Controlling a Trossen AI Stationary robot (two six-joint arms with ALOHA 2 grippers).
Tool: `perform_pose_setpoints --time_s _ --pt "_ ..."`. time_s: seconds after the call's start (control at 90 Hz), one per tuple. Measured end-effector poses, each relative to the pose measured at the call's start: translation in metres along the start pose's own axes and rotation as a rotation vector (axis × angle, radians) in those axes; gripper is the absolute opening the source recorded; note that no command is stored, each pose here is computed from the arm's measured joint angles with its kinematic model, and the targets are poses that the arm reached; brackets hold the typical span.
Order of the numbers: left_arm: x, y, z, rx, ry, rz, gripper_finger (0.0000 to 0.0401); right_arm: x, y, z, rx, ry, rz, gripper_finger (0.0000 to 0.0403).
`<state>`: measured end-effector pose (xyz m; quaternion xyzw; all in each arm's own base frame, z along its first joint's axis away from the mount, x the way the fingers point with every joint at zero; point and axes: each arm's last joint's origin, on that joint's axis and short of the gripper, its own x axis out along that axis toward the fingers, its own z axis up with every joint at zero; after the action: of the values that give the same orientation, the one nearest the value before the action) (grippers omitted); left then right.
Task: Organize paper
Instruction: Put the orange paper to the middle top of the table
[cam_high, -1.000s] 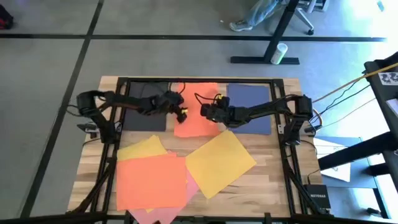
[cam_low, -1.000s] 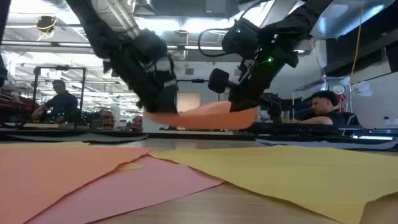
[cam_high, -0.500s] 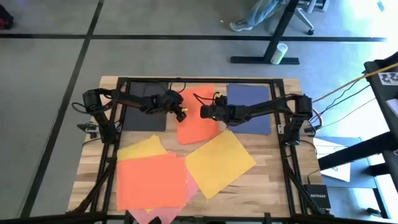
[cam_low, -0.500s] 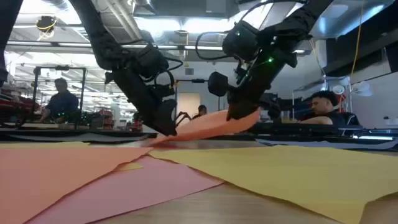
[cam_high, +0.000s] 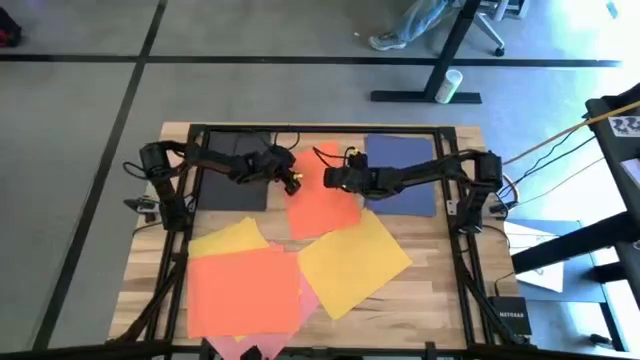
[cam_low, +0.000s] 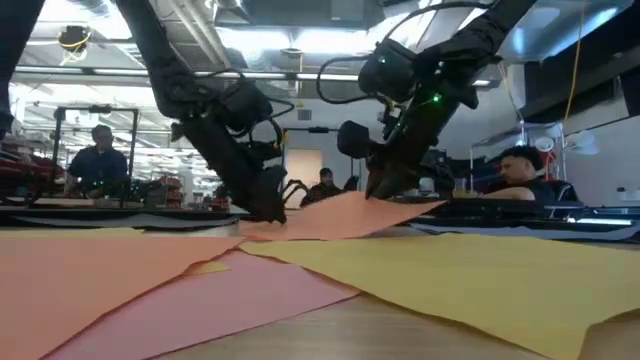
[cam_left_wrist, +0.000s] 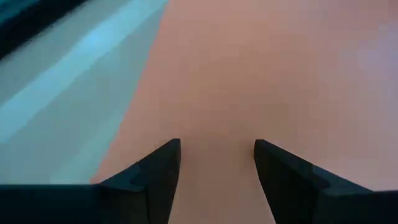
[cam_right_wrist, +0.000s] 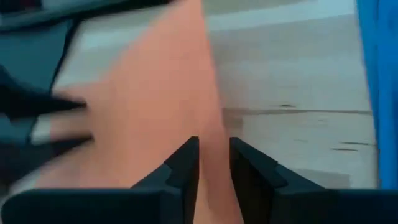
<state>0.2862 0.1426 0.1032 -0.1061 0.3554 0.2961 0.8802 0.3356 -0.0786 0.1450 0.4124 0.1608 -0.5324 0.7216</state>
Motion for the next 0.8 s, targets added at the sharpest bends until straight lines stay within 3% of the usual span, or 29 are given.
perform_pose_setpoints --time_s 0.122,0.222,0.322,0.433,0.656,0.8 --pt "0.008 -0.001 -0.004 -0.003 -0.008 0.0 0.0191 0.002 -0.001 0.003 0.052 0.0 -0.007 0.0076" --pt "0.004 -0.003 -0.001 -0.012 -0.012 -0.047 0.0191 0.005 -0.003 0.005 0.039 0.1 0.011 0.0076" --pt "-0.011 -0.011 0.005 0.01 -0.025 -0.099 0.0191 0.003 -0.001 0.001 -0.215 0.169 0.062 0.0076" --pt "-0.045 -0.019 0.028 0.047 -0.13 -0.144 0.0192 -0.003 0.003 -0.01 -0.492 0.221 0.139 0.0076" --pt "-0.119 -0.042 0.039 0.127 -0.156 -0.238 0.0191 -0.017 0.007 -0.032 -0.795 0.374 0.305 0.0076" --pt "-0.133 -0.057 0.024 0.14 -0.074 -0.215 0.0191 -0.018 0.008 -0.034 -0.885 0.379 0.336 0.0076"
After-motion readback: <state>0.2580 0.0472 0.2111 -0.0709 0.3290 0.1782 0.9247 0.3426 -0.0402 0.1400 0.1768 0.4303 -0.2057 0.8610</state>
